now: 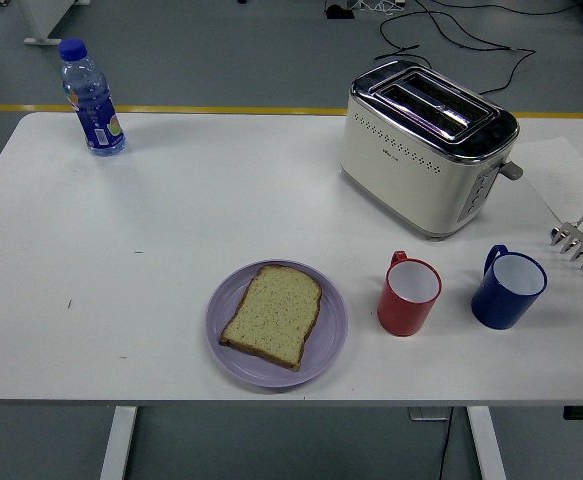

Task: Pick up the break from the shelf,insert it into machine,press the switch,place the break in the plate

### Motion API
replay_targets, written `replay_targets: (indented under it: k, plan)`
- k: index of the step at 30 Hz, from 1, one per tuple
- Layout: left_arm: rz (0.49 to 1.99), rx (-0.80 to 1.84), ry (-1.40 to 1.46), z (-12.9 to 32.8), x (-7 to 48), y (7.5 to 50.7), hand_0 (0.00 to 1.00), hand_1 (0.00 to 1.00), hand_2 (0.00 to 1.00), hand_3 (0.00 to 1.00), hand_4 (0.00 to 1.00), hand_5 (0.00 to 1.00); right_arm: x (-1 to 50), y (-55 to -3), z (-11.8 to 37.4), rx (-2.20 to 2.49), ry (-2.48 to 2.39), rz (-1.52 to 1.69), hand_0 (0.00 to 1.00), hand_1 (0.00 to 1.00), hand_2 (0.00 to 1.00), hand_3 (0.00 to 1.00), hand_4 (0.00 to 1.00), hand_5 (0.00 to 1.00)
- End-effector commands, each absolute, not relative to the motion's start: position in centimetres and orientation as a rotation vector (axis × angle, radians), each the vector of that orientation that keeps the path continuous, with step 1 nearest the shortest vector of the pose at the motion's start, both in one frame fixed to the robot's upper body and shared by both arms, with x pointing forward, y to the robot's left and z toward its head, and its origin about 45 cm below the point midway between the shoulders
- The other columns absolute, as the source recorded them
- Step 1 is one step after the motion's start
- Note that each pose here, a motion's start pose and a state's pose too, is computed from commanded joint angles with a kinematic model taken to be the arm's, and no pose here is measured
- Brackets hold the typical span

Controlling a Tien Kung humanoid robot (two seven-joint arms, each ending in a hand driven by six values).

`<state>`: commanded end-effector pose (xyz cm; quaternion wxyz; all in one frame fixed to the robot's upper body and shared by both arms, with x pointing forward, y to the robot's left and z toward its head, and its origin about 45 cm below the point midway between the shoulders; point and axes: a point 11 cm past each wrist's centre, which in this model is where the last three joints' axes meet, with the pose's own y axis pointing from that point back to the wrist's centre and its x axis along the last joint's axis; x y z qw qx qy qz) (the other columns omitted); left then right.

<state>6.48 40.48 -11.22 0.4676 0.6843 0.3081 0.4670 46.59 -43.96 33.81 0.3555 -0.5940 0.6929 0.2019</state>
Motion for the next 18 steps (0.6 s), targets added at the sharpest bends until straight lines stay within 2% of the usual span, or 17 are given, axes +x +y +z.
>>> replay_targets:
  k: [9,18]
  plan:
    - [1.147,1.674,0.756,-11.2,6.5,40.4,0.656,0.593,0.592,0.599,0.330,0.936,43.4,-49.8,28.8,-1.345,1.921,0.579,0.772,0.713,0.720,0.644,0.552,0.219]
    - [1.148,1.674,0.754,-11.2,6.5,40.5,0.655,0.592,0.591,0.598,0.331,0.936,39.4,-53.4,24.5,-1.257,2.050,0.625,0.771,0.711,0.719,0.642,0.538,0.230]
